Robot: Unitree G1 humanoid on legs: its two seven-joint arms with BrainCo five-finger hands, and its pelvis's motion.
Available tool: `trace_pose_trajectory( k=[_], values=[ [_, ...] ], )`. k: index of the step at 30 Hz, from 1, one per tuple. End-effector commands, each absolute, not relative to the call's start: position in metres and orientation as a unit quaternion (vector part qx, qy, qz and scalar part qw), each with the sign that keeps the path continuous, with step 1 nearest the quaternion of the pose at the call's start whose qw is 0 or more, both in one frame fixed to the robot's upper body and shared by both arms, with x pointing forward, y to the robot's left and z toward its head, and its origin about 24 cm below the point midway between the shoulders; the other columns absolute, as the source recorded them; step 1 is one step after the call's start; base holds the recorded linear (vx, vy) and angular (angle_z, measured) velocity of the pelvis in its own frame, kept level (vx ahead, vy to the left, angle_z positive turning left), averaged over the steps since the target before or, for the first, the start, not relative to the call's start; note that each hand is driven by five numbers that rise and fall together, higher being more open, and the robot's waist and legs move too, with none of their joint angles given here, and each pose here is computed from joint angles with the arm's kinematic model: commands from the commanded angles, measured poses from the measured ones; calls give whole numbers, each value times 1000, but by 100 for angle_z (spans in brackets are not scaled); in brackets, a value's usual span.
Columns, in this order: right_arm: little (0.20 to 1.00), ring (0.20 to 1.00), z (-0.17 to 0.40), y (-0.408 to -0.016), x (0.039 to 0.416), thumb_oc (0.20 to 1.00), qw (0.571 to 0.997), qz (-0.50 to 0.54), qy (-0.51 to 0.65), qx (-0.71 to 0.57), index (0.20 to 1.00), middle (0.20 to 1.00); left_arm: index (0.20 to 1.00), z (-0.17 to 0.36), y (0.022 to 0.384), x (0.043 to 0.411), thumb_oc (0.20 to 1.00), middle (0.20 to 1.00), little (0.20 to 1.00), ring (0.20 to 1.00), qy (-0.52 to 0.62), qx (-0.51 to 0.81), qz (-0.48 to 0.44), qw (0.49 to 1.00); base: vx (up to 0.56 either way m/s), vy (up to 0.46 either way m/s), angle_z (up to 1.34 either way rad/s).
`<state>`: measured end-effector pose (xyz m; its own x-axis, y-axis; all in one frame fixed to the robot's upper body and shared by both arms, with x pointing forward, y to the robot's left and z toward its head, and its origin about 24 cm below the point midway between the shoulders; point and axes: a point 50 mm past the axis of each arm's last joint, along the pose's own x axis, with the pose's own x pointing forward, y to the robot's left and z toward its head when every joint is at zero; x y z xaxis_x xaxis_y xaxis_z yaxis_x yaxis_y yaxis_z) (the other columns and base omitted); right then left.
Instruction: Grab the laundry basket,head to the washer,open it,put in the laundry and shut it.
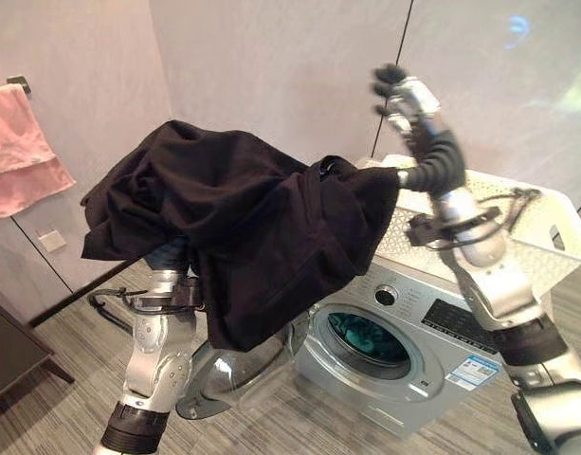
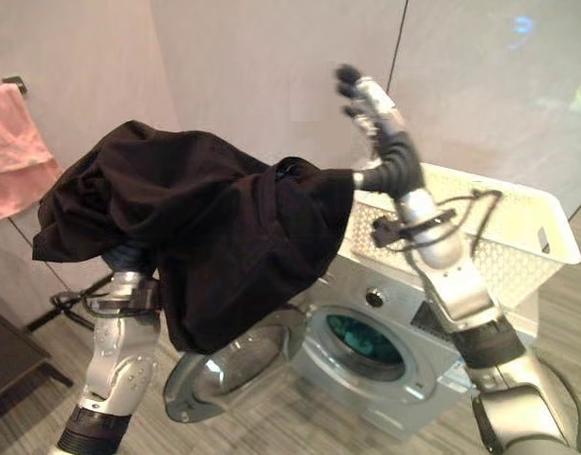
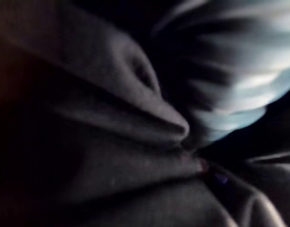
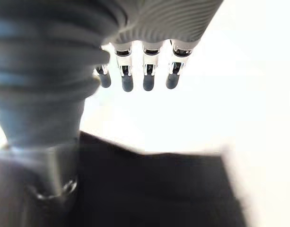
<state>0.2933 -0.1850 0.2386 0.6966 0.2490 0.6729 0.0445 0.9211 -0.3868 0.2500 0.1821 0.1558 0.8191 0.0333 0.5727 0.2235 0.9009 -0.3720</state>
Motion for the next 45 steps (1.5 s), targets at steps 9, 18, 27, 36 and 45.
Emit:
trace_pose_trajectory(
  k=[9, 18, 27, 36, 45],
  values=[
    [1000, 1000, 235, -270, 253, 1000, 837, -218, -418, -278, 1000, 1000, 200, 173, 193, 239, 200, 200, 200, 200, -364, -202, -61, 907, -38, 87, -6],
    [1000, 1000, 184, -323, 233, 1000, 849, -316, -291, -307, 1000, 1000, 200, 162, 205, 237, 200, 200, 200, 200, -339, -189, -40, 921, -141, 64, -41],
    [1000, 1000, 88, -356, 219, 1000, 881, -369, -84, -285, 1000, 1000, 200, 138, 225, 229, 200, 200, 200, 200, -301, -198, 14, 933, -62, -84, -61],
    [1000, 1000, -32, -365, 151, 1000, 903, -315, 209, -204, 1000, 1000, 200, 114, 228, 231, 200, 200, 200, 200, -259, -240, 31, 935, 35, -114, -14],
    [1000, 1000, -101, -353, 83, 1000, 851, -279, 420, -147, 1000, 1000, 200, 100, 223, 237, 200, 200, 200, 200, -238, -296, 37, 924, 31, -130, 7]
  ],
)
